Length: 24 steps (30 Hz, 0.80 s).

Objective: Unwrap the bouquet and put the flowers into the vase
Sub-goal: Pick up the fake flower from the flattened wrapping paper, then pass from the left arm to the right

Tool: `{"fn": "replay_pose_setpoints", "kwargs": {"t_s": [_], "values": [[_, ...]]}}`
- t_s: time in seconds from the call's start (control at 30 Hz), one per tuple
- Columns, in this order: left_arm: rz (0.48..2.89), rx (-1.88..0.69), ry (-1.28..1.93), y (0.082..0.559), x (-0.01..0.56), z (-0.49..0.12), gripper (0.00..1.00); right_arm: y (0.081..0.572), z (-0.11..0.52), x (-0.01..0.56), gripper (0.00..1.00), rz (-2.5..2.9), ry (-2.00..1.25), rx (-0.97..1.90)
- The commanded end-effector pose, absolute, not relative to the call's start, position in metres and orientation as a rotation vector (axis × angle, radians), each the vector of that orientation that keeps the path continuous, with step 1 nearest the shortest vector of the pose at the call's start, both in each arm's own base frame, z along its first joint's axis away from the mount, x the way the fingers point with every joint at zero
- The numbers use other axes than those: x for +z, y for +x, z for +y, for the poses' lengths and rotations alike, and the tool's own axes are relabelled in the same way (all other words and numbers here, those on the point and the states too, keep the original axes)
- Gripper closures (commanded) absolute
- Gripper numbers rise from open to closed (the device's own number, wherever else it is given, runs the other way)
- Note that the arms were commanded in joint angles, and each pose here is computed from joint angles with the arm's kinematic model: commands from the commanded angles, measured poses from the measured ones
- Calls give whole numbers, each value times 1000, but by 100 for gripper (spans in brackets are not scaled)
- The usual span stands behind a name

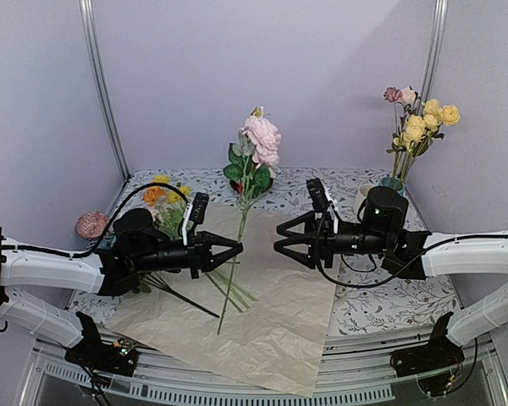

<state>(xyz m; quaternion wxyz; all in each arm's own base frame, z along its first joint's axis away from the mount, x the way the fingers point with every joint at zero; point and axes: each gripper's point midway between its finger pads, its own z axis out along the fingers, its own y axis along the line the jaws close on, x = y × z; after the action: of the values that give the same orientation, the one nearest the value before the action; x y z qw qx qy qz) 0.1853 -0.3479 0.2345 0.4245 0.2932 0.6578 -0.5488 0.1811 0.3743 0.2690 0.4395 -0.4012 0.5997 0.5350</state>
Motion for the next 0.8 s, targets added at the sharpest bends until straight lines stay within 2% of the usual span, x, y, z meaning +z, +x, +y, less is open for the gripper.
{"fn": "replay_pose_setpoints", "kwargs": {"t_s": [0.0, 0.6, 0.77], "values": [[1602, -1404, 768, 176, 238, -352, 97, 177, 381, 286, 40, 1405, -1016, 1357], [1550, -1423, 838, 166, 242, -364, 96, 177, 425, 291, 48, 1363, -1042, 1453], [1523, -1419, 864, 161, 245, -369, 94, 178, 433, 288, 54, 1360, -1023, 1490]]}}
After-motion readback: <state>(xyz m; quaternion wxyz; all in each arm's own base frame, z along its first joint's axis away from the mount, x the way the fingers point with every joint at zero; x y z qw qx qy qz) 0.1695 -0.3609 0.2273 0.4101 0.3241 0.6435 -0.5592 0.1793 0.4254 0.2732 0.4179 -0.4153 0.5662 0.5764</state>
